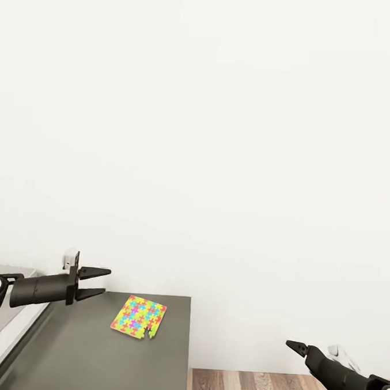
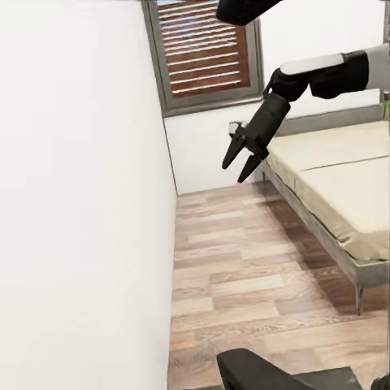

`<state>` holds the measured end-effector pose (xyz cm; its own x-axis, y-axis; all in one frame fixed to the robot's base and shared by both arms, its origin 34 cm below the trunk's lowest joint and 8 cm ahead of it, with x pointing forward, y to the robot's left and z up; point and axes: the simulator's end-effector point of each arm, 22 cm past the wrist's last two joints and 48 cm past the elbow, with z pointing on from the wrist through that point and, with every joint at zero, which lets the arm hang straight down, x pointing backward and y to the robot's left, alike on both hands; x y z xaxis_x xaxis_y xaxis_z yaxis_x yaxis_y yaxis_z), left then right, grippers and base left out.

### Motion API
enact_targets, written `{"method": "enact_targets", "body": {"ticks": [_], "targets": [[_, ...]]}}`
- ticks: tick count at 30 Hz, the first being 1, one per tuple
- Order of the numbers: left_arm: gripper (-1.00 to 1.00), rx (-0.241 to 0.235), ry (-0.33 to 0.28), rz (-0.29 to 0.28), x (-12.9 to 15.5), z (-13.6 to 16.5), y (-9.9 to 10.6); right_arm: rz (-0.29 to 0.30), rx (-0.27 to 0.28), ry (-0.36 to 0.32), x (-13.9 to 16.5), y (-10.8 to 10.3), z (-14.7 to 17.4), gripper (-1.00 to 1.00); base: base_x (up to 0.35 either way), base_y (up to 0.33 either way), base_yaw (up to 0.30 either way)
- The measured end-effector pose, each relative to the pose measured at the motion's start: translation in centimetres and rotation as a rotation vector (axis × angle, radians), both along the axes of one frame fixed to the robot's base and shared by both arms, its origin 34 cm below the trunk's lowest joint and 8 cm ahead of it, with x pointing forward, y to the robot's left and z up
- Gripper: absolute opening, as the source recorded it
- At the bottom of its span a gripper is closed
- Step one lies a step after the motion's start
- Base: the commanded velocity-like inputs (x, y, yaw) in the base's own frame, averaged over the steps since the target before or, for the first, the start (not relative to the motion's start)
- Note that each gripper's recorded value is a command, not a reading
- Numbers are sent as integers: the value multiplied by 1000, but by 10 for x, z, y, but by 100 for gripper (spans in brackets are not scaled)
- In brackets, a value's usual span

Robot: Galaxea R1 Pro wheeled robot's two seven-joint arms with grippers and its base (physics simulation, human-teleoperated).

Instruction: Put all the toys in the child's room - the three board games (two on the bed and one on the table), the two jigsaw puzzles on the table, and the tennis ball on the table - inside the toy box on the table in the child's room.

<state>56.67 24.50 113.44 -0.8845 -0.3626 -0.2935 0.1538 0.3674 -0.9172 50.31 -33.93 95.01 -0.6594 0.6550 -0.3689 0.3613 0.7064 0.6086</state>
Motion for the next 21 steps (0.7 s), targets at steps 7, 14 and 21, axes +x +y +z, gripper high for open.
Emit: {"method": "enact_targets", "body": {"ticks": [7,14,21], "targets": [[100,230,16,79,20,-55,14,-8,-276,91,13,-22,-17,100,0,0,0],[100,509,122,208,46,-139,21,7,-500,215,23,8,-50,100,0,0,0],[100,743,159,384,109,-192,22,-6,-590,258,28,16,-63,100,0,0,0]]}}
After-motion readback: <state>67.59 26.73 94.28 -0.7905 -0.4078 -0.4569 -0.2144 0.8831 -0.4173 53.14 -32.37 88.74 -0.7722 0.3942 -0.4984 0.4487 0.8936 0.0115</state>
